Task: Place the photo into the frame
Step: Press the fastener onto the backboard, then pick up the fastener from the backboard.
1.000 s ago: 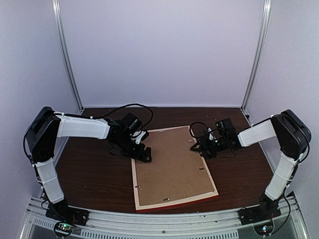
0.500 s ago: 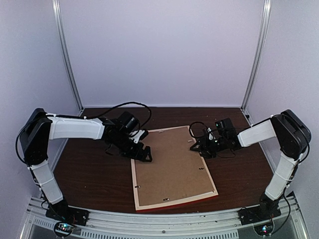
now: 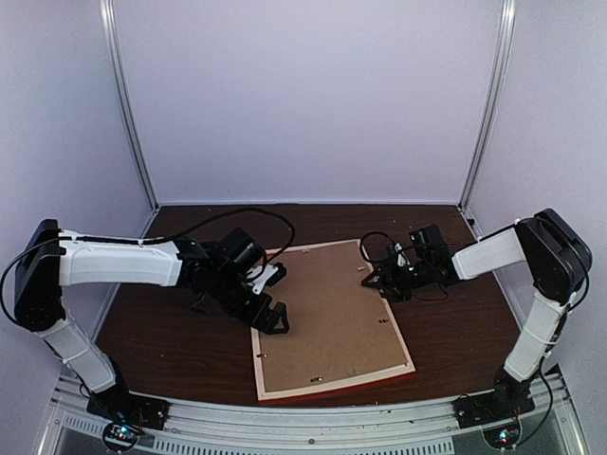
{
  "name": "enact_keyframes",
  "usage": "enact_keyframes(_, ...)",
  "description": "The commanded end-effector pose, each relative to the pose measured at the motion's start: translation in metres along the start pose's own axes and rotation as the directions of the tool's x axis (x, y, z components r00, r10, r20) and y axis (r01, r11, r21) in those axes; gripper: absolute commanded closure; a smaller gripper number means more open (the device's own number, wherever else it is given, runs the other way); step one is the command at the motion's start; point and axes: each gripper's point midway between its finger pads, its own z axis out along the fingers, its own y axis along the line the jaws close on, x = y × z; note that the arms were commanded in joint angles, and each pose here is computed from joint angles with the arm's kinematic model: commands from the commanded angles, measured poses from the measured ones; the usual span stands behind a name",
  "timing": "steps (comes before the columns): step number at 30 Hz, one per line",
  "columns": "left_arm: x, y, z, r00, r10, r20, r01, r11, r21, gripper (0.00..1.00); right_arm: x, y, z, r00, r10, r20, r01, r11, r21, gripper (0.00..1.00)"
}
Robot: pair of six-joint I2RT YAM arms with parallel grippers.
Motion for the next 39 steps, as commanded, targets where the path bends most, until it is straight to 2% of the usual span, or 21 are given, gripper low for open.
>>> enact_keyframes(1,0.022,-0.009,-0.002,0.999,0.027,-0.022,-0.028,0.999,-0.035,0.04,-0.002,0.008,0.002,1.000,-0.026,0.012,0.027,0.999,-0.019,0.55)
enact_keyframes(12,0.064,-0.017,0.011,0.994,0.021,-0.109,-0.027,0.998,-0.053,0.03,-0.002,0.007,0.000,1.000,-0.026,0.012,0.026,1.000,-0.011,0.55)
enact_keyframes(39,0.084,-0.039,0.031,0.984,0.043,-0.172,-0.043,0.999,0.006,0.03,-0.001,0.006,0.001,1.000,-0.023,0.015,0.024,1.000,-0.010,0.55)
